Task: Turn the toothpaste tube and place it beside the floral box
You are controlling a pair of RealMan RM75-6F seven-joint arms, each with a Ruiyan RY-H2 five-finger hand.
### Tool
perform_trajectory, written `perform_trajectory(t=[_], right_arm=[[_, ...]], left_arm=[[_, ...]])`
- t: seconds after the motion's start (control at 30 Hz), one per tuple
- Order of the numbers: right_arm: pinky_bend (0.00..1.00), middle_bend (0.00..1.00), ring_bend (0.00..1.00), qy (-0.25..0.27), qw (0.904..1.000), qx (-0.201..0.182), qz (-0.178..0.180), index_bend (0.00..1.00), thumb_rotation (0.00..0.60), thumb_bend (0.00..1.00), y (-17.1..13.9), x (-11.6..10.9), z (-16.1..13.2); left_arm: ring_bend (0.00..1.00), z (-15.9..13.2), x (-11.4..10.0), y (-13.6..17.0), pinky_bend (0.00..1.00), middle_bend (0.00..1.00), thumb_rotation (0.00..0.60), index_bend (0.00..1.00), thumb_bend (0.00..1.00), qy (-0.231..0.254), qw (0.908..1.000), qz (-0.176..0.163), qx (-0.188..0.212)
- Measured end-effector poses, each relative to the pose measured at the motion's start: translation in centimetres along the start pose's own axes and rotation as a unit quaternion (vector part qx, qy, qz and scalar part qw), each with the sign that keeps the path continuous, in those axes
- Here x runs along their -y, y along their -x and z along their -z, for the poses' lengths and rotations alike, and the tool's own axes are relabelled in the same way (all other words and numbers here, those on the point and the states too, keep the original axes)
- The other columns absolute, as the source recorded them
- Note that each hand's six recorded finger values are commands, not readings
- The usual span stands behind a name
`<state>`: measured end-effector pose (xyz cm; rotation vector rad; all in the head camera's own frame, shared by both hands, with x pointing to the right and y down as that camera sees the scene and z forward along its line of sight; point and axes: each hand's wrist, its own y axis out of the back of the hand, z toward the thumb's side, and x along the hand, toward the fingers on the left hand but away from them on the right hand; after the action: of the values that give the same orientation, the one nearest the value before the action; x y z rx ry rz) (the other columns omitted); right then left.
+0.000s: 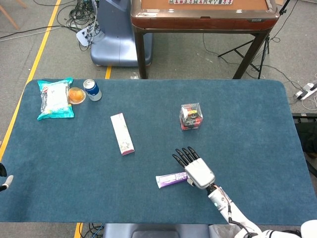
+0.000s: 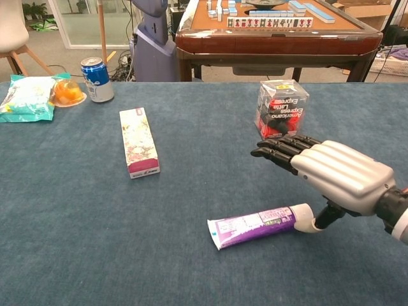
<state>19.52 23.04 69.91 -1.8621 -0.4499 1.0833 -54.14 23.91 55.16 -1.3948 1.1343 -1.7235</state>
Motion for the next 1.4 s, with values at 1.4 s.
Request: perform_trajectory(t=[1.4], right_arm=[[0.08, 0.0, 0.0, -0.003, 0.9994, -0.032, -0.015, 0.12, 0.6, 0.0, 1.3, -1.2, -0.3]], left_arm=[[0.44, 0.9, -0.9, 1.4, 0.51, 0.61, 0.6, 0.65, 0.24, -0.004, 0.9998, -0.01, -0.015]])
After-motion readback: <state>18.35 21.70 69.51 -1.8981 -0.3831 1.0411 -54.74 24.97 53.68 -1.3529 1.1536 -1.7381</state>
